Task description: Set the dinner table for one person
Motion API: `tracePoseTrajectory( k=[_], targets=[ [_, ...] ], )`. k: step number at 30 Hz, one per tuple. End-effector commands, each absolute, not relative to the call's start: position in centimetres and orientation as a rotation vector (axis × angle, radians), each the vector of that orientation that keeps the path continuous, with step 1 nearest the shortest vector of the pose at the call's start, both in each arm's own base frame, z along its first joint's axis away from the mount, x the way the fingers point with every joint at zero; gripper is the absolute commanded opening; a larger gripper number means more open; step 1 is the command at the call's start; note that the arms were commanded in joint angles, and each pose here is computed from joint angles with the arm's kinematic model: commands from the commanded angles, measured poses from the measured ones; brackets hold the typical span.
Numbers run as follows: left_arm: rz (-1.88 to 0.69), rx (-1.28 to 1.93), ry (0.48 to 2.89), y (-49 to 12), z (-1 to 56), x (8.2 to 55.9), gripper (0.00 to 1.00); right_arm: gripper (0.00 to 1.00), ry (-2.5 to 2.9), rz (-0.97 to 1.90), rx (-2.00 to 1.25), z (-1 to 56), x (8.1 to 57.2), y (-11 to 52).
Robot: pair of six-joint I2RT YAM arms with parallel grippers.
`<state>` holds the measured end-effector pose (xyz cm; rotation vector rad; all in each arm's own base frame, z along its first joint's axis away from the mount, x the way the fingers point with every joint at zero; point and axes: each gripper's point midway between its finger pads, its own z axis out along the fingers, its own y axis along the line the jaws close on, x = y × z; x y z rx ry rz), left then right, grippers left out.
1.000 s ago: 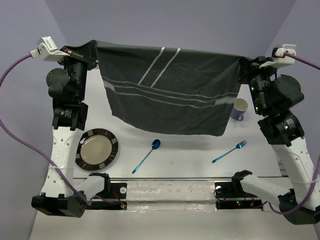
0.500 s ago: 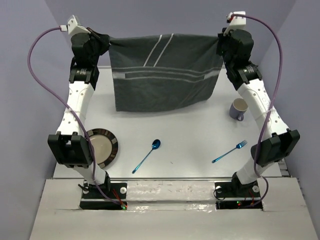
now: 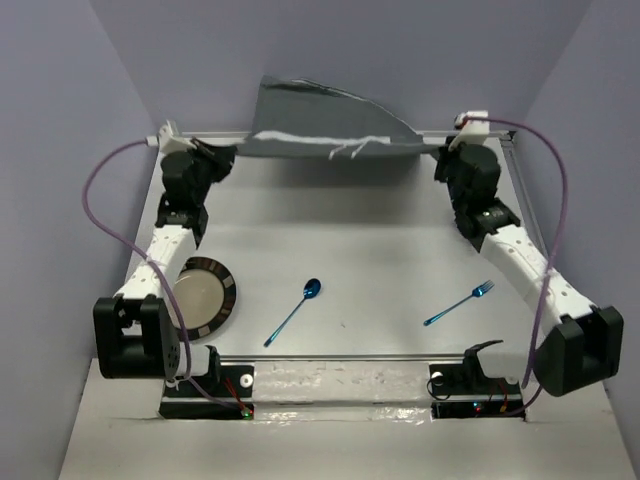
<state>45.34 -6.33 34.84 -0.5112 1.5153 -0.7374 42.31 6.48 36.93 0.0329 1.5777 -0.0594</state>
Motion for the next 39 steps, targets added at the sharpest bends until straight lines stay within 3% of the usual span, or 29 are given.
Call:
tracePoseTrajectory(
  k=[1, 6, 14, 19, 23, 35, 39],
  targets=[
    [-0.843, -0.598, 1.591, -7.3, 24.4, 44.5, 0.00, 0.00, 1.744, 0.007, 0.101, 24.5, 42.8, 7.3],
    [-0.827, -0.676, 1.629, -6.7, 17.4, 41.4, 0.00, 0.00, 1.932, 0.032, 0.088, 15.8, 40.7, 7.8],
    [-0.795, -0.737, 1.723, -6.4, 10.2, 36.5, 0.00, 0.00, 2.098, 0.091, 0.184, 12.1, 37.0, 7.8],
    [-0.802, -0.695, 1.701, -6.6, 11.1, 35.1, 0.05, 0.00, 2.170, 0.073, 0.224, 11.1, 34.1, 6.9],
    [-0.790, -0.679, 1.700, -6.4, 11.0, 33.2, 0.00, 0.00, 2.111, 0.156, 0.229, 13.1, 33.4, 7.5],
    [-0.824, -0.652, 1.719, -7.1, 9.4, 29.1, 0.00, 0.00, 2.266, 0.192, 0.327, 10.7, 31.3, 8.0],
    [-0.829, -0.644, 1.711, -7.1, 9.6, 28.8, 0.01, 0.06, 2.298, 0.211, 0.347, 9.7, 31.1, 8.4]
  ],
)
